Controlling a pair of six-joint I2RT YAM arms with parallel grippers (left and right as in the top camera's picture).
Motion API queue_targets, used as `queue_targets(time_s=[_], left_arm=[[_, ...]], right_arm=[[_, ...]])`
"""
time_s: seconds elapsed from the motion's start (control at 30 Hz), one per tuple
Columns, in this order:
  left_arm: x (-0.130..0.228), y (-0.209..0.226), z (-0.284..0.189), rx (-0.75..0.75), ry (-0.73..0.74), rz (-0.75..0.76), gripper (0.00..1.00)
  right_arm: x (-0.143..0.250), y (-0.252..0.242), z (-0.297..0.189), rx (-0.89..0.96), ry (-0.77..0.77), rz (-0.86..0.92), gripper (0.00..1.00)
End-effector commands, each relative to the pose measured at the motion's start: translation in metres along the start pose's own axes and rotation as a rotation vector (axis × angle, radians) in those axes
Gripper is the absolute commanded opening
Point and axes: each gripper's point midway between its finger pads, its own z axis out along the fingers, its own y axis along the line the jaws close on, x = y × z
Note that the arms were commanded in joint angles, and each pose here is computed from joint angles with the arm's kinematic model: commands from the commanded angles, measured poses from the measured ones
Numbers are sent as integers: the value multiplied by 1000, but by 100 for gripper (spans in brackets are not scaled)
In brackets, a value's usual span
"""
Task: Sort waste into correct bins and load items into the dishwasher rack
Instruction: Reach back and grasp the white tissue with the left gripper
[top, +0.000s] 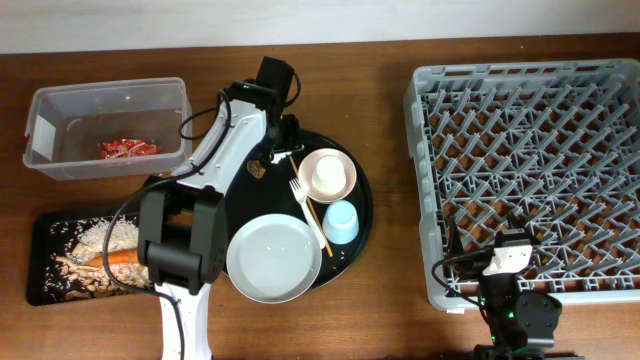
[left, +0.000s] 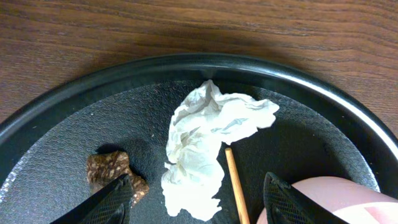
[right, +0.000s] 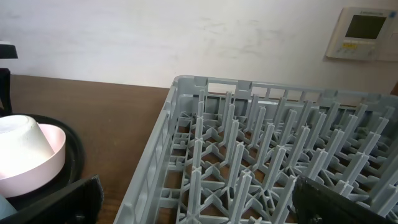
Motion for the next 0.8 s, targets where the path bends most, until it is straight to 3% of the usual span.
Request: queue_targets(time_s=[0.0, 0.63, 0.77], left_arm=[[-2, 1, 1, -13, -6, 15, 66], [1, 2, 25, -30, 15, 32, 66], [2, 3, 25, -30, 17, 46, 52]], right_arm=[[2, 0, 0, 0, 2, 3, 99], [2, 0, 0, 0, 2, 3, 99], [2, 0, 0, 0, 2, 3, 99]])
